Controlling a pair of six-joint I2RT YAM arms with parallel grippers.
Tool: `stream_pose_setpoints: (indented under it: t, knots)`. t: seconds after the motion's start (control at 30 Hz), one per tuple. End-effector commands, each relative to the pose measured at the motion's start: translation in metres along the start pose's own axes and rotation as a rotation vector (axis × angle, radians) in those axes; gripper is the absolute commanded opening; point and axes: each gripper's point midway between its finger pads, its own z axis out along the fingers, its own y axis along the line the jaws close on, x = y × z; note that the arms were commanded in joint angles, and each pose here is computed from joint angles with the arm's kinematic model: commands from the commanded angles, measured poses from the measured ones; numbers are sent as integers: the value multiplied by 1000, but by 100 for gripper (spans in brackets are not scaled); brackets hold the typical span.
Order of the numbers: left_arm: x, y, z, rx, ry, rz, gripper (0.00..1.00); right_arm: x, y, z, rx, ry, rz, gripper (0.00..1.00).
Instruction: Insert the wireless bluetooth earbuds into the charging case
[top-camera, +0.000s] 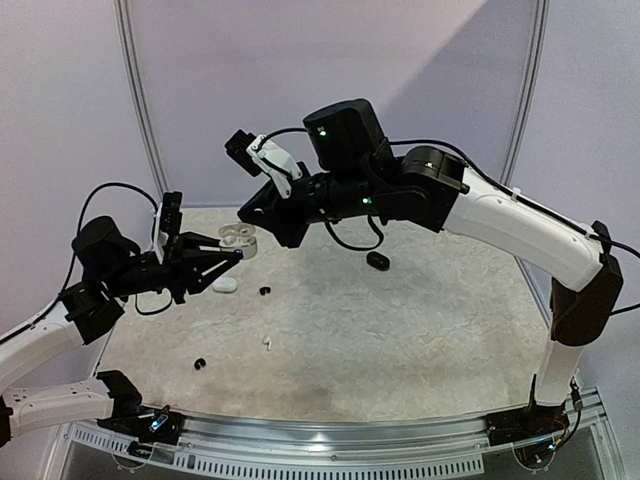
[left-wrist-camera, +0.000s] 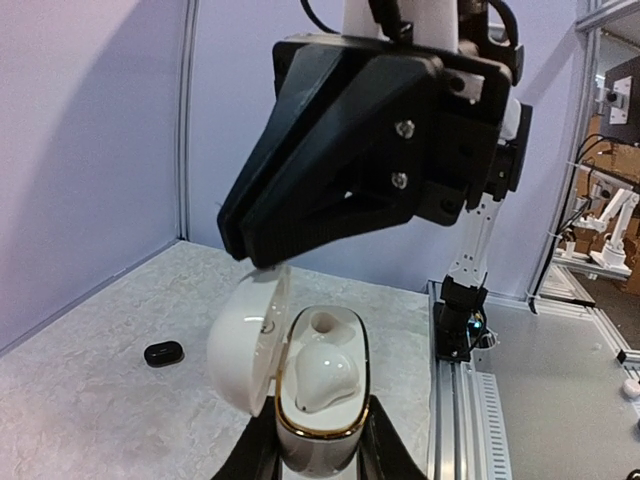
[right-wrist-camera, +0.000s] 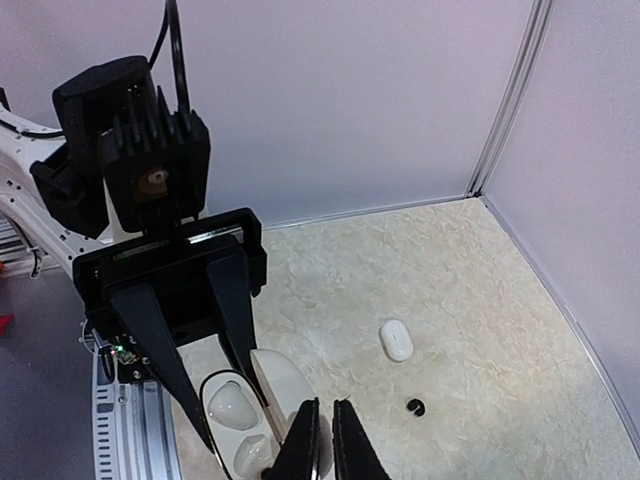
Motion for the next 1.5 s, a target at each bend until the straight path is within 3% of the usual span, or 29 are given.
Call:
stream_pose_setpoints:
  t: [0.0,0.1,0.2,0.37,0.47,0.77,1.03,1.1,1.13,1.3,1.47]
  knots:
    - [-10,10,-2,-58,-31,-47,0,15,-3,13,1,49,8,6]
    - [1,21,-4,-118,-13,-114,0,12,-24,11,98,48,31,6]
    - [2,34,-9,-189,-23,-137,0,17,-84,0,349,62,173,7]
    - [2,46,-19,-247,-40,-165,0,25,-133,-19,557,-5,353,16]
    - [1,55,-28,-300,-59,-177,0,48,-143,-17,619,29,418,26]
    - [-2,73,-50,-433,-78,-109,0,163,-116,60,531,368,555,60]
    - [-3,75,-56,-449,-86,-99,0,241,-52,129,365,571,501,66]
    - [-1,75,-55,-444,-84,-98,0,248,-36,143,311,583,465,84]
    - [-1,75,-55,-442,-84,-97,0,253,-31,148,302,593,442,86]
    - [-1,74,-54,-436,-85,-97,0,281,-25,165,305,630,409,80]
    - [-1,74,-54,-432,-86,-97,0,297,-26,168,324,664,363,68]
